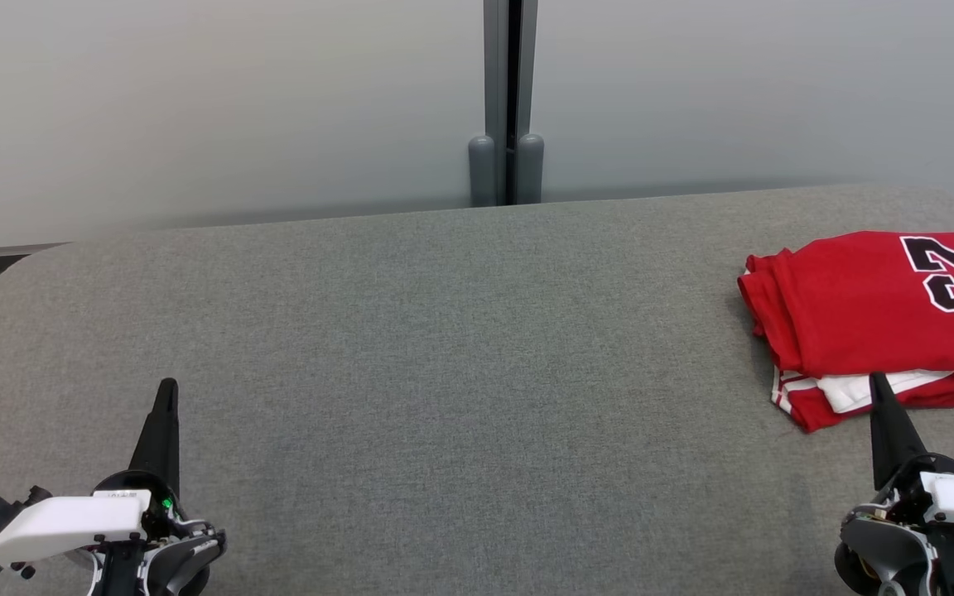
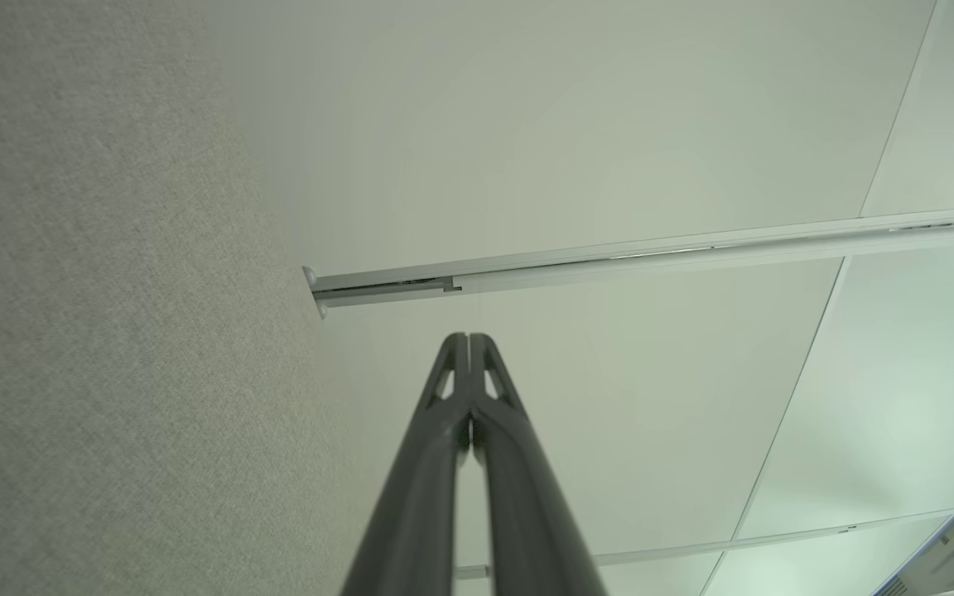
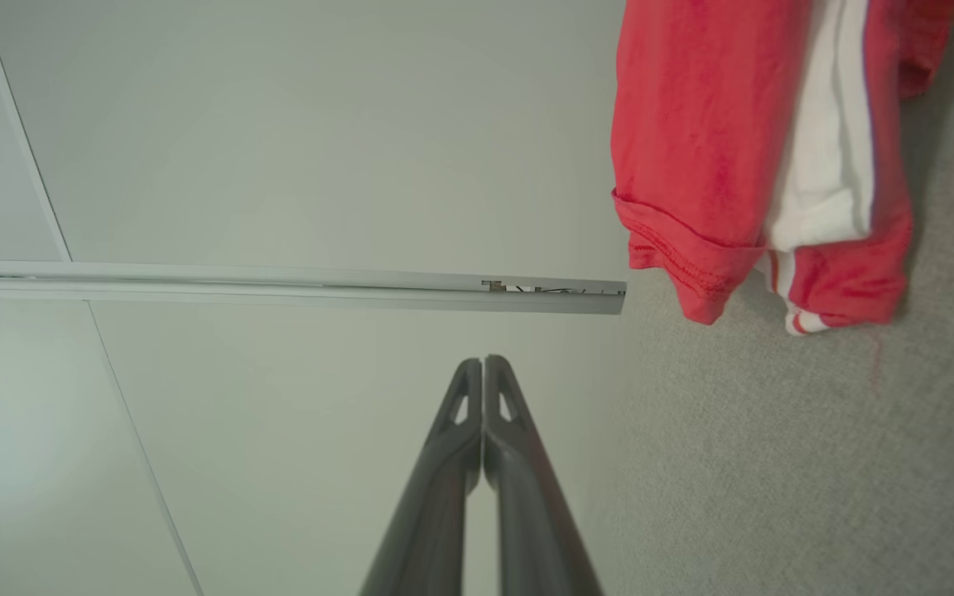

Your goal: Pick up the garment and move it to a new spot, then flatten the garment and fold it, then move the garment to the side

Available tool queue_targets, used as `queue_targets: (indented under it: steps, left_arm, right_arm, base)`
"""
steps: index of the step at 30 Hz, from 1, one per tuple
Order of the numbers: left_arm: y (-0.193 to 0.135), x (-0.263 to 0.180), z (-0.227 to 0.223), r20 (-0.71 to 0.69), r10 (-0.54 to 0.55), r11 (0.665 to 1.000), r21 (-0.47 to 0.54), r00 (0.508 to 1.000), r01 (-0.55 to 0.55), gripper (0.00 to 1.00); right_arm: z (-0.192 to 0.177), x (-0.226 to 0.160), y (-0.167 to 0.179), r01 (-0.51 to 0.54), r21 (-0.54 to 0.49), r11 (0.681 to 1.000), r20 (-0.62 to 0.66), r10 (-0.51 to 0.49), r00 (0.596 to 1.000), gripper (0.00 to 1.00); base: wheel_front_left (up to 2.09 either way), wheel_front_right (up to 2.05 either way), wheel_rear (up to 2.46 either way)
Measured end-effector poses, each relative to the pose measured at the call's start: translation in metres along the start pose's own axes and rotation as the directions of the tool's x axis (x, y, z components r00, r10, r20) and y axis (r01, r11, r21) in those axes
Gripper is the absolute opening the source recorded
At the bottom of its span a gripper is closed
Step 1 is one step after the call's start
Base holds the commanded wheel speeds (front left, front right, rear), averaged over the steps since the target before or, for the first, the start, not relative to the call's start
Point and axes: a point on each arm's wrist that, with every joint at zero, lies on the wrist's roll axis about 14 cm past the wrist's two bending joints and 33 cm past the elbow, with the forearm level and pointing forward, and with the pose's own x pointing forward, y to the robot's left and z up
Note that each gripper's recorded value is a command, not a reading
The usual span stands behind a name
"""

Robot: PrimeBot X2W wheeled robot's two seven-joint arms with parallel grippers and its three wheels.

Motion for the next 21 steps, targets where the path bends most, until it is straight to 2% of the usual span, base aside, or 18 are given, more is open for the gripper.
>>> queue_targets:
  steps: [6, 21]
  left_arm:
    - [-0.0037, 0.0017, 0.0012, 0.004, -0.017, 0.999, -0.040, 1.000, 0.018, 0.00]
    - [-0.0044, 0.0021, 0.0011, 0.004, -0.019, 0.999, -0.040, 1.000, 0.019, 0.00]
  right_arm:
    - [-0.0002, 0.0006, 0.0000, -0.003, 0.039, 0.999, 0.001, 0.003, 1.000, 0.00]
    - [-0.0002, 0.0006, 0.0001, -0.003, 0.040, 0.999, 0.001, 0.003, 1.000, 0.00]
  base:
    - [0.00, 0.00, 0.00]
    - [0.00, 0.00, 0.00]
